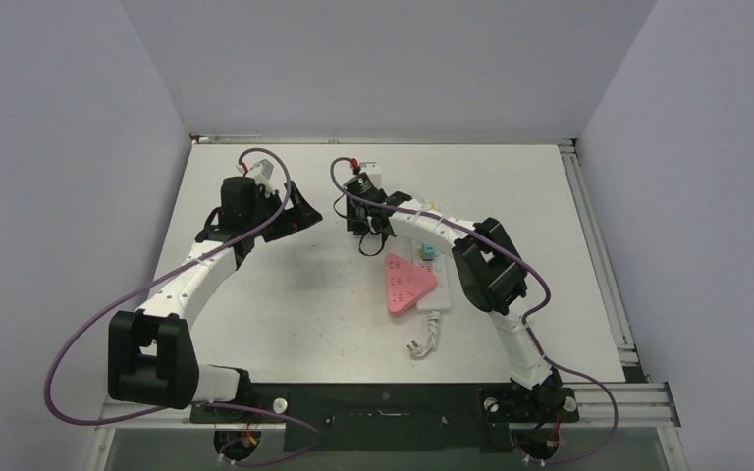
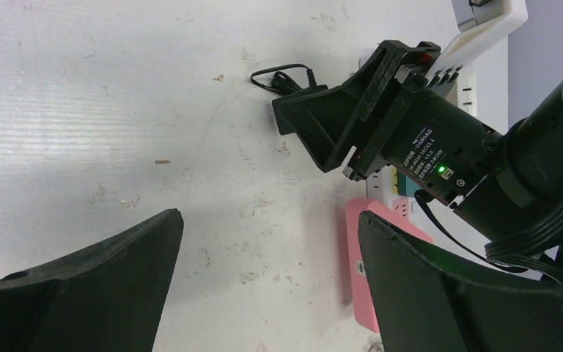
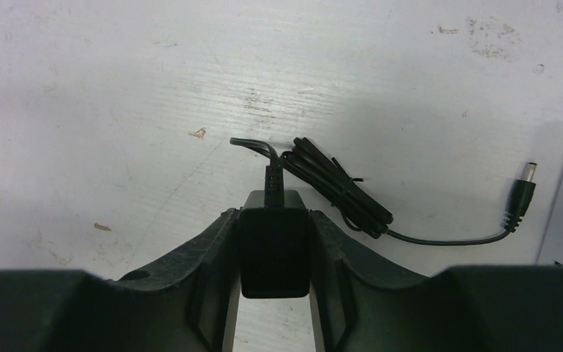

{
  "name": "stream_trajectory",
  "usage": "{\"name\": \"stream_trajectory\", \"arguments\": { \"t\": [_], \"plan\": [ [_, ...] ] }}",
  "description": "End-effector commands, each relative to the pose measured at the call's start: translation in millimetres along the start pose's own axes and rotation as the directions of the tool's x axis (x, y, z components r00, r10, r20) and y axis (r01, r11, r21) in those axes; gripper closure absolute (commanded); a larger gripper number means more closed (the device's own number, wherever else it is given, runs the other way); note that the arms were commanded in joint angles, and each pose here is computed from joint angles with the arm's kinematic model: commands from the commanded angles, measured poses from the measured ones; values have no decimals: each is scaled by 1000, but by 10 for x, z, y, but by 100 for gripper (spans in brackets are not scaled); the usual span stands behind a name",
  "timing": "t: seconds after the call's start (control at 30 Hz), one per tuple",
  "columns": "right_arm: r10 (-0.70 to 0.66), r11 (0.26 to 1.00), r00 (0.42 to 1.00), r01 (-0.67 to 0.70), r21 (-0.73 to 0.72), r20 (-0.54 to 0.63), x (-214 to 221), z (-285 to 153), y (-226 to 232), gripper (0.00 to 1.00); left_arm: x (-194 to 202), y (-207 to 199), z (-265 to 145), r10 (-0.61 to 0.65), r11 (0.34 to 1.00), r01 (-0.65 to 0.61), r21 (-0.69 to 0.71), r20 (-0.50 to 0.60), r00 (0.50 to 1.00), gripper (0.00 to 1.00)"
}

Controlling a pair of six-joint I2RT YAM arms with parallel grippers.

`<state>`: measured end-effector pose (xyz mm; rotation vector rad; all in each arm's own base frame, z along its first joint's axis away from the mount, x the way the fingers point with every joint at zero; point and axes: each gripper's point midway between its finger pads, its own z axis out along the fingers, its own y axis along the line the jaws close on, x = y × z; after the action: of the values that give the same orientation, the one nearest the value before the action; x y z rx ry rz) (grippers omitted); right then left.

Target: Pull the plug off the socket

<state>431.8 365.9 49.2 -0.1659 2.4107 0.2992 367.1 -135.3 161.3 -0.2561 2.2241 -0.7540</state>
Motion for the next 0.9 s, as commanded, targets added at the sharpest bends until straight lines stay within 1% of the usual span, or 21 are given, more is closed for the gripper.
{"name": "stream_trajectory", "arguments": {
  "t": [0.0,0.03,0.1,0.13,0.23,0.43,0.6,0.77,0.8,0.87],
  "plan": [
    [54,998,997,-51,-43,59,-240,-19,113,55,-269,-151,-100,37,999,-39,31,74,997,13],
    [55,998,997,-53,-43,56,-235,-18,105,47,-263,-158,-96,35,999,-37,35,72,997,13],
    [57,997,997,-55,-50,56,-236,-27,113,36,-259,-162,-93,34,999,-36,39,70,997,12],
    [56,997,997,-53,-57,57,-241,-41,128,32,-267,-168,-98,34,998,-37,41,73,997,11],
    [54,997,996,-49,-64,69,-290,-99,136,25,-261,-174,-95,35,998,-38,47,71,997,10],
    [25,997,994,-17,-81,103,-423,-305,176,17,-247,-210,-96,38,997,-42,66,68,997,9],
    [0,993,991,16,-115,137,-540,-624,246,9,-205,-261,-91,50,995,-56,82,64,997,9],
    [-1,987,985,29,-158,175,-549,-1052,161,0,61,-472,5,94,987,-93,131,2,996,9],
    [4,985,982,28,-168,188,-554,-1155,122,0,136,-530,31,104,984,-100,150,-18,994,9],
    [15,984,980,21,-175,197,-483,-1314,-18,5,303,-683,63,132,973,-118,197,-59,990,9]
  ]
}}
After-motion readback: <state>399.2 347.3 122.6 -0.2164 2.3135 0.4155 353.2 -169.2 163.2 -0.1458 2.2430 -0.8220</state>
